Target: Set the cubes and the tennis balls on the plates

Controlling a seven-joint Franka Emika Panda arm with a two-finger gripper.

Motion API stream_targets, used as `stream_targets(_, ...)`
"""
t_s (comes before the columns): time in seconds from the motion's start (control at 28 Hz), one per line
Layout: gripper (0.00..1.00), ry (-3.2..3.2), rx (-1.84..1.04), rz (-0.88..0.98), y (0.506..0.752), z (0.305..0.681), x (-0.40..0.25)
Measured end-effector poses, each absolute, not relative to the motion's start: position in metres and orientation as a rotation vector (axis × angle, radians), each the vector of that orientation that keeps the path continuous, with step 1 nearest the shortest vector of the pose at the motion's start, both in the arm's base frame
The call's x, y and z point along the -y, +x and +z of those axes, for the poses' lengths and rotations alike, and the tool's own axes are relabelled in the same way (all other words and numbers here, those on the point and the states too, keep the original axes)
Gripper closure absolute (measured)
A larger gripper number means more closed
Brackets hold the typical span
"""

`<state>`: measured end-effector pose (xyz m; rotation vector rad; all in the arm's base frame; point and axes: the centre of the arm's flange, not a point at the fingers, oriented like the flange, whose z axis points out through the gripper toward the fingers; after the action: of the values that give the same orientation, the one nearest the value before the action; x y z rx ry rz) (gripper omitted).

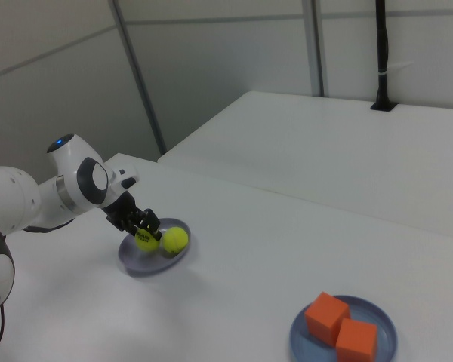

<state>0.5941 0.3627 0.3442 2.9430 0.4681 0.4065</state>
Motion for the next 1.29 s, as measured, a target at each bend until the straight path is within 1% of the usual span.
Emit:
stream_targets(0.07, 0.27, 2.944, -0.467, 0.413, 0.595, 0.346, -0.363)
stream_targets(0.11, 0.19, 2.945, -0.465, 0.419, 0.596, 0.349, -0.363)
stream_targets(0.25, 0.04, 2.968, -0.418, 0.404, 0.596, 0.360, -0.361)
stream_targets(0.29, 0.00, 2.985, -0.386, 0.389, 0.596, 0.369, -0.359)
stream_targets(0.39, 0.00, 3.015, -0.315, 0.360, 0.596, 0.393, -0.351)
stream_targets(0.54, 0.00, 3.010, -0.210, 0.302, 0.591, 0.437, -0.327)
stream_targets(0.61, 0.00, 2.995, -0.137, 0.255, 0.587, 0.462, -0.305)
stream_targets(0.82, 0.00, 2.977, 0.070, 0.112, 0.577, 0.513, -0.239)
stream_targets(1.0, 0.00, 2.994, 0.148, 0.038, 0.569, 0.535, -0.183)
stream_targets(1.18, 0.00, 3.050, 0.143, -0.026, 0.564, 0.537, -0.133)
stream_targets(1.29, 0.00, 3.116, 0.069, -0.067, 0.564, 0.535, -0.110)
